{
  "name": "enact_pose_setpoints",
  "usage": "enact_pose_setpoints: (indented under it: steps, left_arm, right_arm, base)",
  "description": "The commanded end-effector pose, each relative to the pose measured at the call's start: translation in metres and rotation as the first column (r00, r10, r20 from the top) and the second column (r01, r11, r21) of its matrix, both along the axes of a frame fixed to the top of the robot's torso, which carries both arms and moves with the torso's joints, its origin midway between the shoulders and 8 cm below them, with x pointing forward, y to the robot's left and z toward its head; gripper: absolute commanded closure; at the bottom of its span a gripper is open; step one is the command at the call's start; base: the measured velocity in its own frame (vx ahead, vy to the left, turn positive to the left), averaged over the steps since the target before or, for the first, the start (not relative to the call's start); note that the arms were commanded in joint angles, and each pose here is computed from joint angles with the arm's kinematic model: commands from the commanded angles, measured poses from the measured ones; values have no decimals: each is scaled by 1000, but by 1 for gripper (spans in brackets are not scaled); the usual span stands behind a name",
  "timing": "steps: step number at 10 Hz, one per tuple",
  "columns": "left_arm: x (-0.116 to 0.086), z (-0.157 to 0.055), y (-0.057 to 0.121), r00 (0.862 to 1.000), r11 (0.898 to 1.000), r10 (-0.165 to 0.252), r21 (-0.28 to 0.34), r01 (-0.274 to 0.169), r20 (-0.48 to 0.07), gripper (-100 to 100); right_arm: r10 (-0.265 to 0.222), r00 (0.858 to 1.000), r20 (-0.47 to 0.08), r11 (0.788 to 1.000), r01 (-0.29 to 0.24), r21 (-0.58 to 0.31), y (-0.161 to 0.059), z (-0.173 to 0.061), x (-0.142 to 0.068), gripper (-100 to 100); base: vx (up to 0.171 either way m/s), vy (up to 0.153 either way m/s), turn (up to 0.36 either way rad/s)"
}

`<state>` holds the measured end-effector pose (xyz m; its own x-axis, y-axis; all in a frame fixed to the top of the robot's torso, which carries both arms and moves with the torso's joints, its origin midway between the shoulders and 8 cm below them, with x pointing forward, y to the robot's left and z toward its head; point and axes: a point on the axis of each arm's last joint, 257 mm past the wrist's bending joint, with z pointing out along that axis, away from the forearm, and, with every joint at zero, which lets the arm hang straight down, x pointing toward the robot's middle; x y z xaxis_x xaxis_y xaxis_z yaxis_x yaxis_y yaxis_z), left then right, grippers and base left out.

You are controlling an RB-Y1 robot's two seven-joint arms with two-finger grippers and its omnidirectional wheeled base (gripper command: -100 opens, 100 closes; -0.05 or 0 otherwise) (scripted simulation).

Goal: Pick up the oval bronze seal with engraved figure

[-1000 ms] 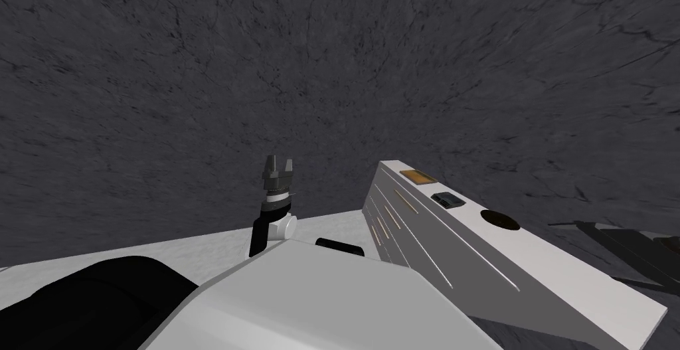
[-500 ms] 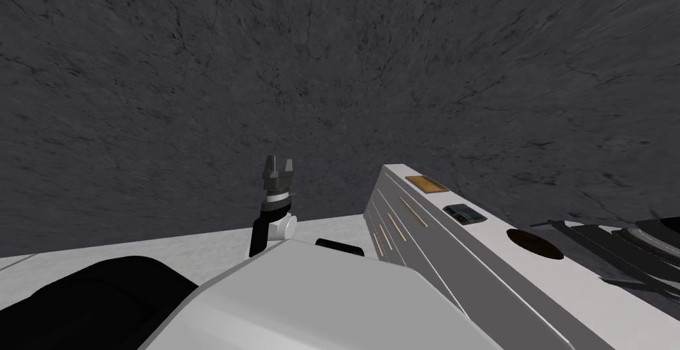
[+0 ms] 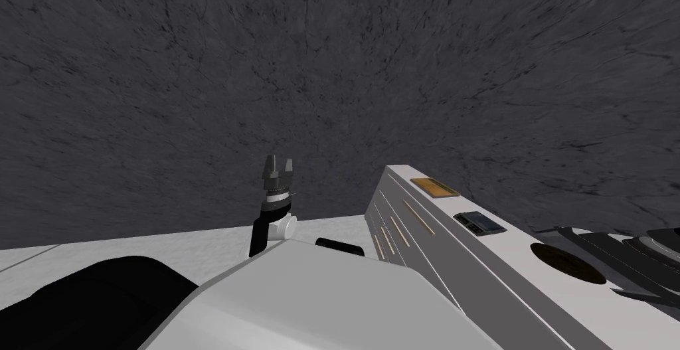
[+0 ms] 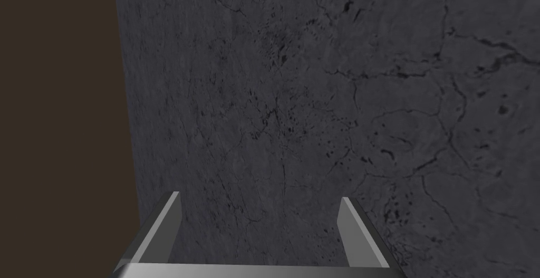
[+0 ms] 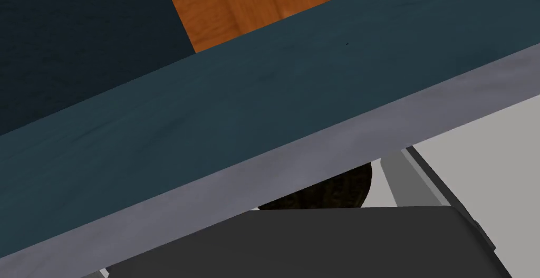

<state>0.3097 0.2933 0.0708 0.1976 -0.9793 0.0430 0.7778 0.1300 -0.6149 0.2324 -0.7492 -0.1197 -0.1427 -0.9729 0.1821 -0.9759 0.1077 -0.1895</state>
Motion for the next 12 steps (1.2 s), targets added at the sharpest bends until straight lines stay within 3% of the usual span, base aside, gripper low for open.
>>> enact_pose_setpoints:
  steps: [1,2,3,7,8,9,11,12]
  left_arm:
    - [0,0,0,1000,1000,0,0,0,0,0]
    - [0,0,0,1000,1000,0,0,0,0,0]
    - [0,0,0,1000,1000,0,0,0,0,0]
    - [0,0,0,1000,1000,0,0,0,0,0]
    - [0,0,0,1000,1000,0,0,0,0,0]
    - [0,0,0,1000,1000,0,0,0,0,0]
    - [0,0,0,1000,1000,0,0,0,0,0]
    - [0,0,0,1000,1000,0,0,0,0,0]
  right_arm:
    - [-9,1000,1,1000,9,-2,-3,-10,-8,-100]
    - [-5,1000,-1,1000,5,0,-1,-6,-5,-100]
    - [-6,1000,1,1000,6,-2,-2,-6,-5,100]
    - [-6,1000,0,1000,6,-1,-2,-6,-5,100]
    - [-6,1000,0,1000,6,-1,-2,-6,-5,0]
    - [6,1000,1,1000,-6,-1,2,4,7,100]
    - [9,1000,3,1000,-9,-4,2,6,7,100]
    - [9,1000,1,1000,-9,-2,3,6,7,0]
  base:
    - [27,-12,37]
    - [11,-6,4]
    - [0,-1,-19]
    - [0,0,3]
    - [0,0,0]
    - [-19,9,-114]
    - [-25,10,-63]
    - [0,0,0]
